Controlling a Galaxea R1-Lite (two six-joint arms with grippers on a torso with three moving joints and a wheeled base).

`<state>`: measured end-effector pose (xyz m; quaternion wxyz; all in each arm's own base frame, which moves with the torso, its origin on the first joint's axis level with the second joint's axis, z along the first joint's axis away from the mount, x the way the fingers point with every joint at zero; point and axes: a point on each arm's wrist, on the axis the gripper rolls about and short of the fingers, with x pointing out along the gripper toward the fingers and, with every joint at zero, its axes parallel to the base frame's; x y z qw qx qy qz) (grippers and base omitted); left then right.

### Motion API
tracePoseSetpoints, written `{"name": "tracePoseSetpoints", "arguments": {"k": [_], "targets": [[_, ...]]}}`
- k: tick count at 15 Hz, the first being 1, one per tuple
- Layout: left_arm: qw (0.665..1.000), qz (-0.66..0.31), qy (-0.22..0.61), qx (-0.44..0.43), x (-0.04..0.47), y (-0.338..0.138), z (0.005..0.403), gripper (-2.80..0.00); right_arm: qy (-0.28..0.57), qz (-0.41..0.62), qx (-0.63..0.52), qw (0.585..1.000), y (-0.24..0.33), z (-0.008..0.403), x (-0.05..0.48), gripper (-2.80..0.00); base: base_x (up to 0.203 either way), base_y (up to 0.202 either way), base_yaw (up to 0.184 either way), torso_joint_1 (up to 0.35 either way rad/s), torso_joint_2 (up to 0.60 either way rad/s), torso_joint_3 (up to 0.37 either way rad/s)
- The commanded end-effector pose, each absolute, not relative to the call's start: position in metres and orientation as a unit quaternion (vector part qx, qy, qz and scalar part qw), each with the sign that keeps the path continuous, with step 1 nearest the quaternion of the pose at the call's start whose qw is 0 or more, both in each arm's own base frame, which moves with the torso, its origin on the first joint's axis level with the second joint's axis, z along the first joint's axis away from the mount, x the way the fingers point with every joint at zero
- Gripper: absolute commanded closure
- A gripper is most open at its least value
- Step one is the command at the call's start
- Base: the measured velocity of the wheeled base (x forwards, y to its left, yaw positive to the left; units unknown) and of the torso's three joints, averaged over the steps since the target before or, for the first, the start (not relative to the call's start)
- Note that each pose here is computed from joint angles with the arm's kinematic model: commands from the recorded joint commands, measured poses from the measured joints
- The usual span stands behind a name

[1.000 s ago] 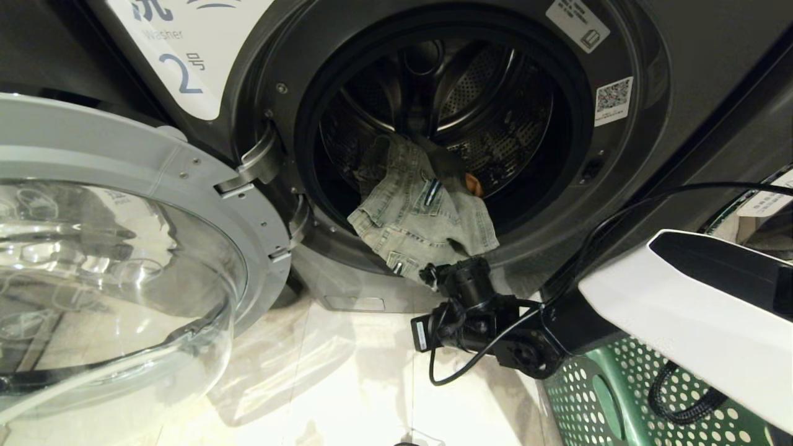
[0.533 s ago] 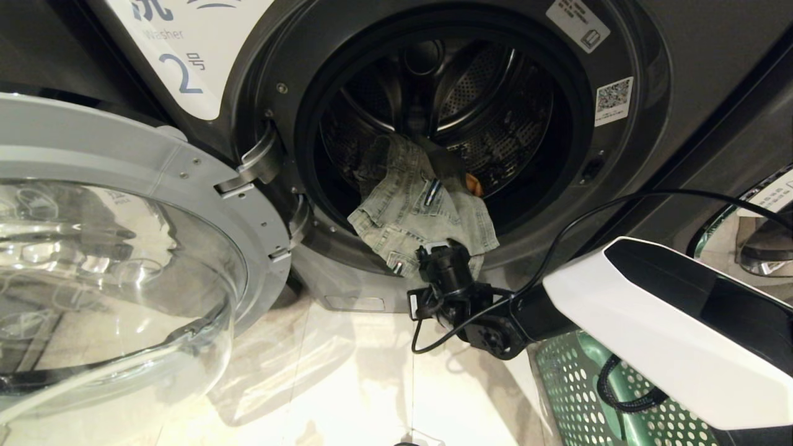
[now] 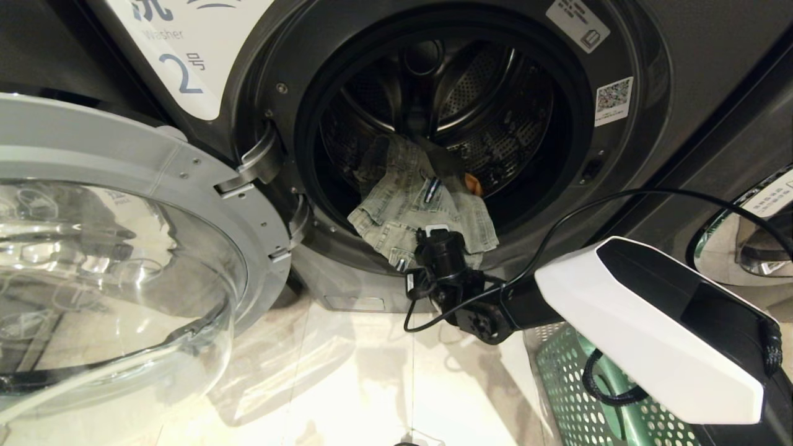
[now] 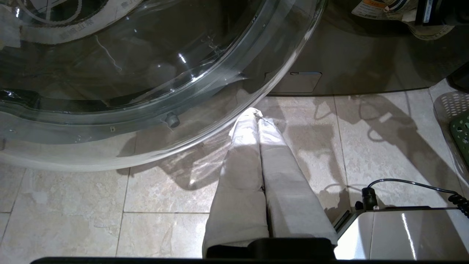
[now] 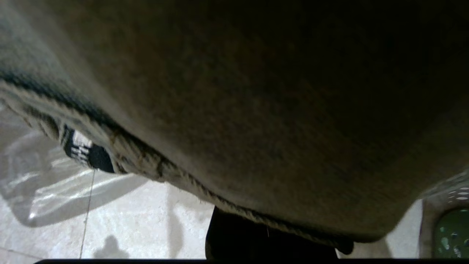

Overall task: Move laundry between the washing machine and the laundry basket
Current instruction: Pick a cloth and place it into the basket

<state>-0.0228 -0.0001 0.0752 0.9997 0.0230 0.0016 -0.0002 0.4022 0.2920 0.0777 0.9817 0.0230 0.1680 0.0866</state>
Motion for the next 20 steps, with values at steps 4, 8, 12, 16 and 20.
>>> {"name": "tracePoseSetpoints", "arguments": {"k": [4, 8, 12, 16, 20], "targets": [[1.0, 0.0, 0.002, 0.023, -0.023, 0.0, 0.075, 0.0, 0.107, 0.068, 0.017, 0.992, 0.282, 0.103, 0.411, 0.0, 0.0, 0.0, 0.0, 0.0, 0.0, 0.0], [1.0, 0.0, 0.002, 0.023, -0.023, 0.0, 0.075, 0.0, 0.059, 0.07, 0.025, 0.996, 0.284, 0.118, 0.421, 0.0, 0.0, 0.0, 0.0, 0.0, 0.0, 0.0], [1.0, 0.0, 0.002, 0.023, -0.023, 0.0, 0.075, 0.0, -0.04, 0.068, 0.015, 0.997, 0.288, 0.136, 0.437, 0.0, 0.0, 0.0, 0.0, 0.0, 0.0, 0.0], [1.0, 0.0, 0.002, 0.023, -0.023, 0.0, 0.075, 0.0, -0.207, 0.066, 0.004, 0.976, 0.293, 0.147, 0.445, 0.0, 0.0, 0.0, 0.0, 0.0, 0.0, 0.0], [1.0, 0.0, 0.002, 0.023, -0.023, 0.0, 0.075, 0.0, -0.321, 0.138, -0.048, 0.936, 0.284, 0.144, 0.448, 0.0, 0.0, 0.0, 0.0, 0.0, 0.0, 0.0]]}}
